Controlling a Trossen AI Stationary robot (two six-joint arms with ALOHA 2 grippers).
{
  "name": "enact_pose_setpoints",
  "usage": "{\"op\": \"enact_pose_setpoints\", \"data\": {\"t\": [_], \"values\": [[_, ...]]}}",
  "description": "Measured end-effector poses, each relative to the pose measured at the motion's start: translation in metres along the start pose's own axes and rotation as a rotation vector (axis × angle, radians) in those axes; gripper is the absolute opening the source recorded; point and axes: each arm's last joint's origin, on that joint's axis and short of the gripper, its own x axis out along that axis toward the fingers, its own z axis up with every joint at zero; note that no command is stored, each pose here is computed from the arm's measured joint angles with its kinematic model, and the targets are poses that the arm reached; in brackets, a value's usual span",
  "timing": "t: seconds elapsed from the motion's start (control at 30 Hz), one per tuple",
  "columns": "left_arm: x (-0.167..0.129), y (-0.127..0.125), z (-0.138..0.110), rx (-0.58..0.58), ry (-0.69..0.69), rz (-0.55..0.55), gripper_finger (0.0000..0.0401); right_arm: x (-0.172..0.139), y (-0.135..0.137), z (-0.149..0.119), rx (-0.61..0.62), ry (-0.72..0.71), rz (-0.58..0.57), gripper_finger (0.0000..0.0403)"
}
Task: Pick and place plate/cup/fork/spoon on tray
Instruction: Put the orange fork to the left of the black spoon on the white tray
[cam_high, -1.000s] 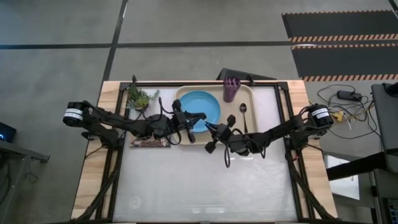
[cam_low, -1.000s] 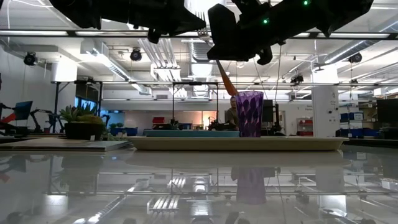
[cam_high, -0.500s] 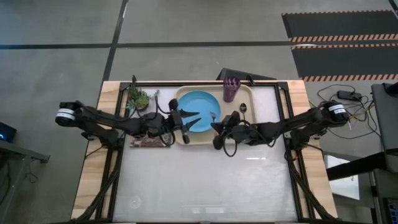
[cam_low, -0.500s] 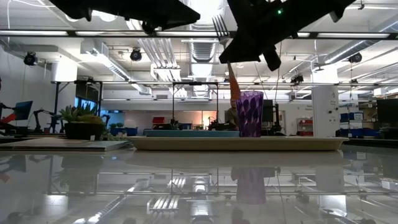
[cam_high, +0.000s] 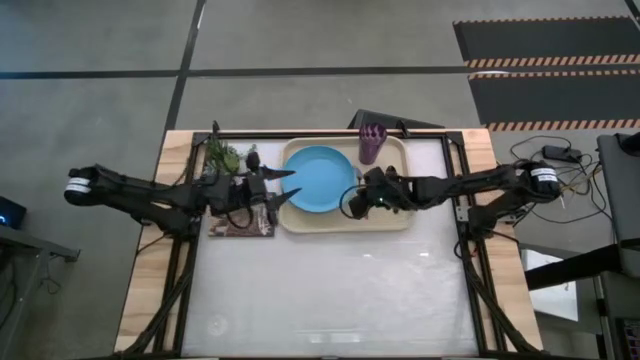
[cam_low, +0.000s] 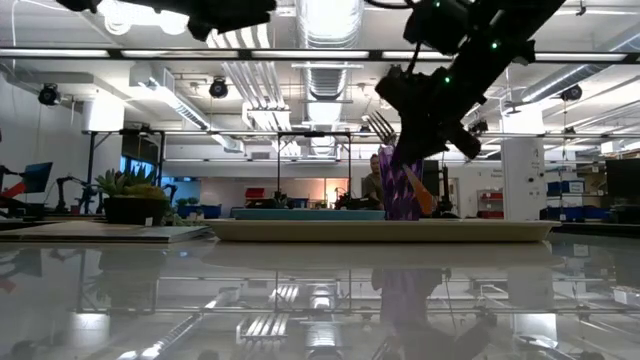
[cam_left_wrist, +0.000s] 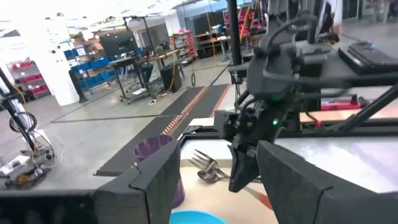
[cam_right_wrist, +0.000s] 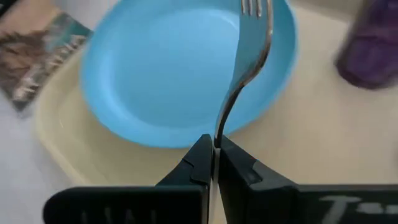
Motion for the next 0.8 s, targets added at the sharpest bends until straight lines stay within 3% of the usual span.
{"op": "enact_pose_setpoints", "data": {"t": [0.4, 0.8], "values": [[-0.051, 0.023, 0.001, -0.093, -0.121, 0.022, 0.0196, 0.017, -0.037, -0.005, 0.105, 0.12, -0.024, 0.0009], [-0.072, 0.032, -0.003, -0.146, -0.182, 0.03, 0.0196, 0.02, -0.048, -0.011, 0.066, 0.116, -0.092, 0.0017]]}}
